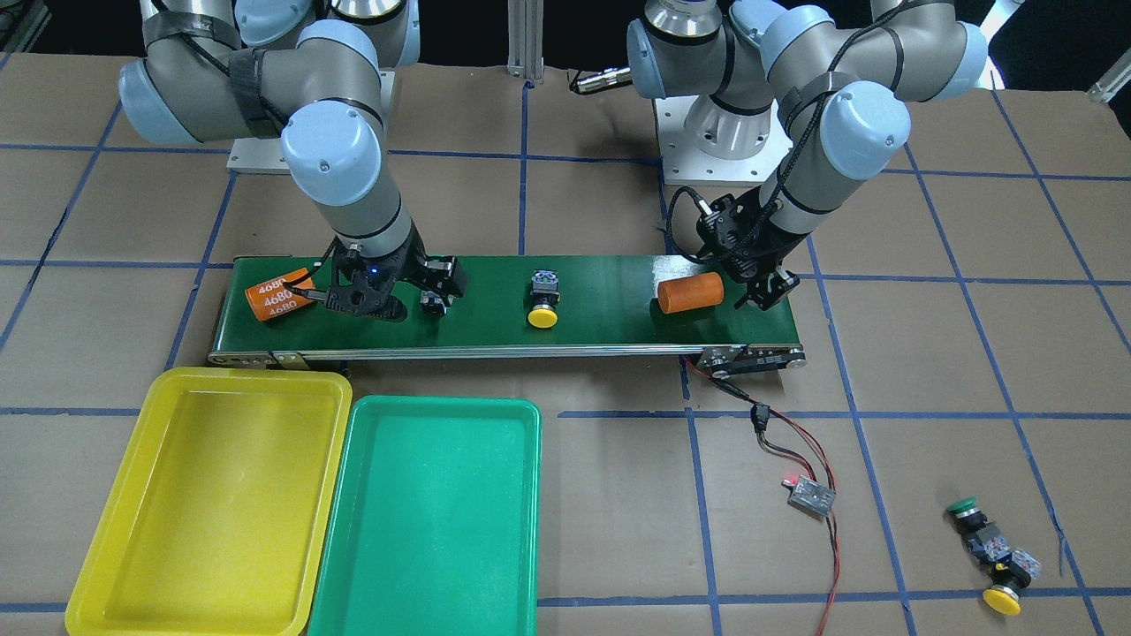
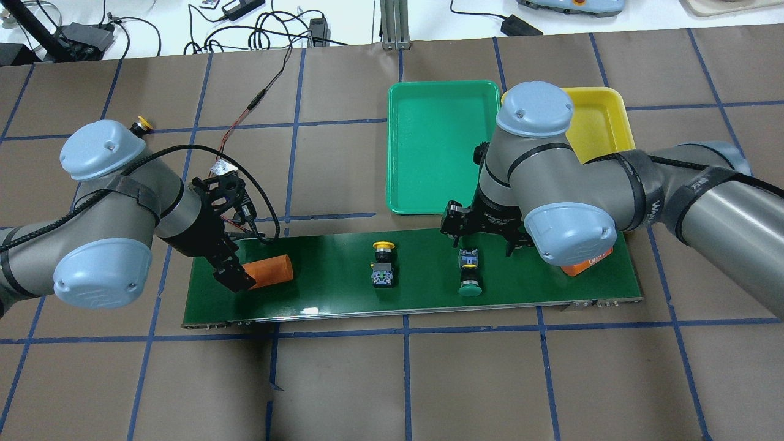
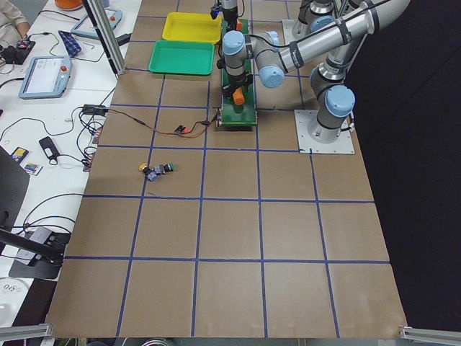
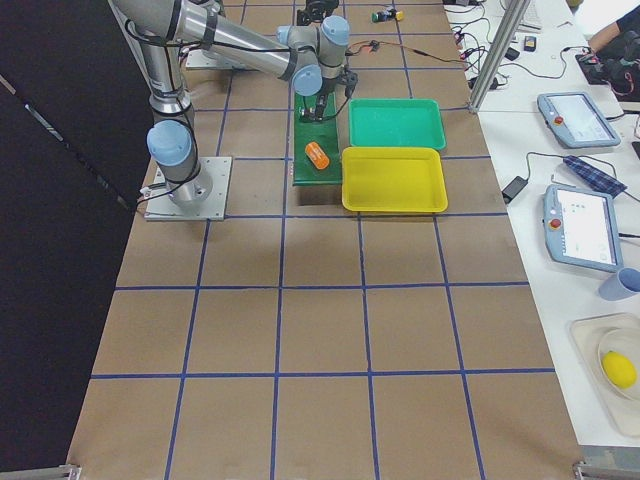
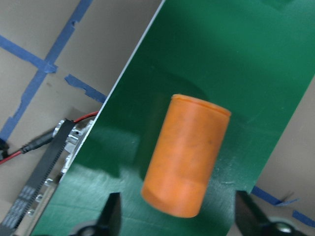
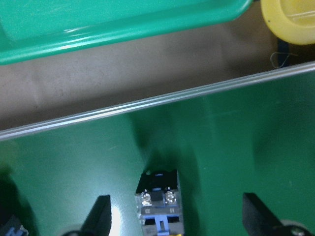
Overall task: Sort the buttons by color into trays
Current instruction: 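Place orange cell on belt with left while right grasps green-capped button, then carry green-capped button into green tray with right while left grasps a button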
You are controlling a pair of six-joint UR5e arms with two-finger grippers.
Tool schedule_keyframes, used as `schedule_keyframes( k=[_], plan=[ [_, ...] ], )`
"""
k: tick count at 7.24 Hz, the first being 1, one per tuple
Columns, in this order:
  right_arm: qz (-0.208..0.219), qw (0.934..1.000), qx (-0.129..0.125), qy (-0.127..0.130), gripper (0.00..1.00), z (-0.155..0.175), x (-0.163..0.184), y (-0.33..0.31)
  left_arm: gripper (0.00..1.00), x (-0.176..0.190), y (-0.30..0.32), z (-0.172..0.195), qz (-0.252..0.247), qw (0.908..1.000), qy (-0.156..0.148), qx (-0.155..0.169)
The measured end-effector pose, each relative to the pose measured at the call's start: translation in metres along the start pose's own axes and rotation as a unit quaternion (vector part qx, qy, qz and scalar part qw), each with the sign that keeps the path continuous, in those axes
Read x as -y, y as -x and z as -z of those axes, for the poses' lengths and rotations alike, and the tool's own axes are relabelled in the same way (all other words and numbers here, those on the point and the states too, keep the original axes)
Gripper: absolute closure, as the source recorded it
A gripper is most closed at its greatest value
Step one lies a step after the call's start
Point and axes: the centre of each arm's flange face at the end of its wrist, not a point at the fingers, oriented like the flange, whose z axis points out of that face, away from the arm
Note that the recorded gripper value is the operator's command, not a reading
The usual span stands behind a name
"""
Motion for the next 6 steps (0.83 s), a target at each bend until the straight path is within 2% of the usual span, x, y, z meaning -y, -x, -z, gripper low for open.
schedule_keyframes(
  k=[1,2,4,5,6],
  plan=[
    [0.001,1.0,0.0,0.008,0.56,-0.006,-0.002,0.0,0.0,0.004,0.014,0.029,0.056,0.9983,-0.009,0.018],
    [0.0,0.9998,-0.006,0.019,1.0,-0.016,-0.005,-0.003,0.0,0.004,0.04,0.065,0.101,0.9946,-0.012,0.024],
    [-0.005,0.9996,-0.011,0.025,1.0,-0.025,-0.01,-0.008,0.0,-0.029,0.127,0.12,0.188,0.9817,-0.018,0.026],
    [-0.007,0.9997,-0.014,0.017,1.0,-0.02,-0.008,-0.009,0.0,-0.05,0.174,0.127,0.237,0.9705,-0.025,0.035],
    [-0.007,0.9998,-0.02,-0.001,1.0,-0.006,-0.003,-0.01,0.0,-0.063,0.218,0.121,0.298,0.9528,-0.034,0.047]
  ],
)
